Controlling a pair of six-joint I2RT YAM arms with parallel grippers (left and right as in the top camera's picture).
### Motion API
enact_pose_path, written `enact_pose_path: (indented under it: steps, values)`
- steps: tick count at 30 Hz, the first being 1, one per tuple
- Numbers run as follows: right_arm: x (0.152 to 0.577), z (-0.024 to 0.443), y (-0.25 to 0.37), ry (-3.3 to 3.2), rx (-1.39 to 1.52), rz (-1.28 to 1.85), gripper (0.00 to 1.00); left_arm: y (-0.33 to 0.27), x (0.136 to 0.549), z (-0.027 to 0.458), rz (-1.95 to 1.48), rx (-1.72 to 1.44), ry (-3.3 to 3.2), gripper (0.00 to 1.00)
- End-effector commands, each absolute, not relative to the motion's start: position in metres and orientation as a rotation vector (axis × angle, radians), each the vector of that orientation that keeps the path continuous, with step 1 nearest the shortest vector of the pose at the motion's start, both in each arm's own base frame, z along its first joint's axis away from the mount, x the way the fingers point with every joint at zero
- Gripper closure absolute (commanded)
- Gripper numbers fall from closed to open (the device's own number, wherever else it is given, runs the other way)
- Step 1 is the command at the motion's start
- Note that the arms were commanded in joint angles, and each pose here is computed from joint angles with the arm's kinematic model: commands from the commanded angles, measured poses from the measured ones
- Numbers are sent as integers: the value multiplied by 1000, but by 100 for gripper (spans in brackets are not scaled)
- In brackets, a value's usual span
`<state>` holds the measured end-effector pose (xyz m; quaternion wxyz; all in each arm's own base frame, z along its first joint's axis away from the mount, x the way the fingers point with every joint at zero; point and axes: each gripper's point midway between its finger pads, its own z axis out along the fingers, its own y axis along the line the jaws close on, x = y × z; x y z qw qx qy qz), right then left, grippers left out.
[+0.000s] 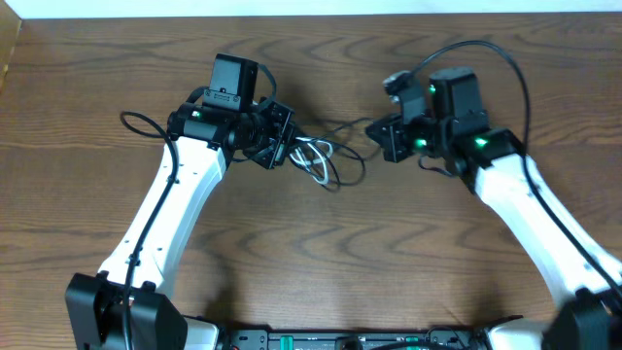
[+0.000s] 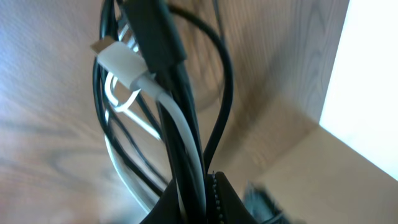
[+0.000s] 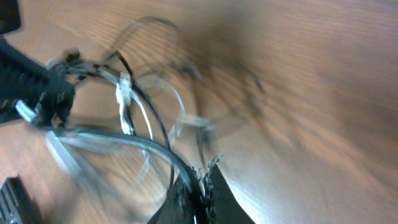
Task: Untangle cables
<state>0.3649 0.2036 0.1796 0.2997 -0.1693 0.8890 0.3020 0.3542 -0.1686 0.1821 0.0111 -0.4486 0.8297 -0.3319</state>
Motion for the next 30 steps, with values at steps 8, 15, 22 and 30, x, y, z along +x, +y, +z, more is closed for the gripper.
enact_pose_path:
  steps: [8,15,22,30]
  values:
    - [334,177,142,2559,-178,531,99,-139,367,173,-745,-883,2647,87]
    - [320,199,162,2511,-317,743,99,-129,373,172,-624,-651,2651,87]
    - [294,254,159,2382,-478,952,99,-112,385,173,-498,-675,2589,87]
    - [277,266,177,2286,-638,1086,99,-116,399,182,-539,-662,2521,87]
